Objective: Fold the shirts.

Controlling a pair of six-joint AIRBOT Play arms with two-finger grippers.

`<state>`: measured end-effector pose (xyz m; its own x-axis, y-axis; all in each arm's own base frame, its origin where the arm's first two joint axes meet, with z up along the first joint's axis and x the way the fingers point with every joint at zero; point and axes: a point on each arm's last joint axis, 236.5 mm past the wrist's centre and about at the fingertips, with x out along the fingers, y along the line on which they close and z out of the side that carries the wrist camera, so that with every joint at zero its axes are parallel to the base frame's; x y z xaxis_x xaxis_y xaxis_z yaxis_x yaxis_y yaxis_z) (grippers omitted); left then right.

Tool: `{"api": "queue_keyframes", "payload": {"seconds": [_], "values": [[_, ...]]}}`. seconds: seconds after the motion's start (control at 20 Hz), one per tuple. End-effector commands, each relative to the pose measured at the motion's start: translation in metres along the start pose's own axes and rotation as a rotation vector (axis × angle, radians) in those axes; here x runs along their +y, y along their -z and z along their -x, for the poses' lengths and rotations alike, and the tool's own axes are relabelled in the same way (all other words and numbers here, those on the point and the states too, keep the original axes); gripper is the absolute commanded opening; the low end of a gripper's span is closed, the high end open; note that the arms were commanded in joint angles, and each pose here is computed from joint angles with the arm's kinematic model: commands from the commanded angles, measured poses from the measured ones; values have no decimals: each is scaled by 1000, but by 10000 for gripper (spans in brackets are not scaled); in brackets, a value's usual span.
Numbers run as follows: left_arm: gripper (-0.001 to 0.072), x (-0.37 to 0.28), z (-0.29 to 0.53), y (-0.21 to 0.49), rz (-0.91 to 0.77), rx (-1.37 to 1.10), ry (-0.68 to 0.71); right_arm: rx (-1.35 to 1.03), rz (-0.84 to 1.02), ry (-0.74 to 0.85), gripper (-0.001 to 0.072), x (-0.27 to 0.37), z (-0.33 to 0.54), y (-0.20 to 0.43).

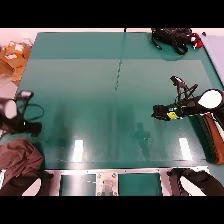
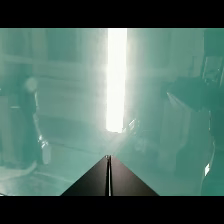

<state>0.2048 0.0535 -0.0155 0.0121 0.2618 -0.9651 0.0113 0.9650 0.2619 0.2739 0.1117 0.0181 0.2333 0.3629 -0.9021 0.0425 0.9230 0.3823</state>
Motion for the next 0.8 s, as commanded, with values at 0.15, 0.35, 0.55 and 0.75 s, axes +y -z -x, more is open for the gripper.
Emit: {"api": "queue_keyframes", "payload": {"seconds": [0.15,0.35,0.55,0.75], "values": [[718,52,-75,76,-142,210,-314,1,0,0,16,0,0,0],[29,39,-92,74,-176,174,-271,1,0,0,16,0,0,0],[32,44,-41,26,-148,78,-240,1,0,0,16,0,0,0],[32,-28,94,-82,-54,-352,199,1,0,0,16,0,0,0]]}}
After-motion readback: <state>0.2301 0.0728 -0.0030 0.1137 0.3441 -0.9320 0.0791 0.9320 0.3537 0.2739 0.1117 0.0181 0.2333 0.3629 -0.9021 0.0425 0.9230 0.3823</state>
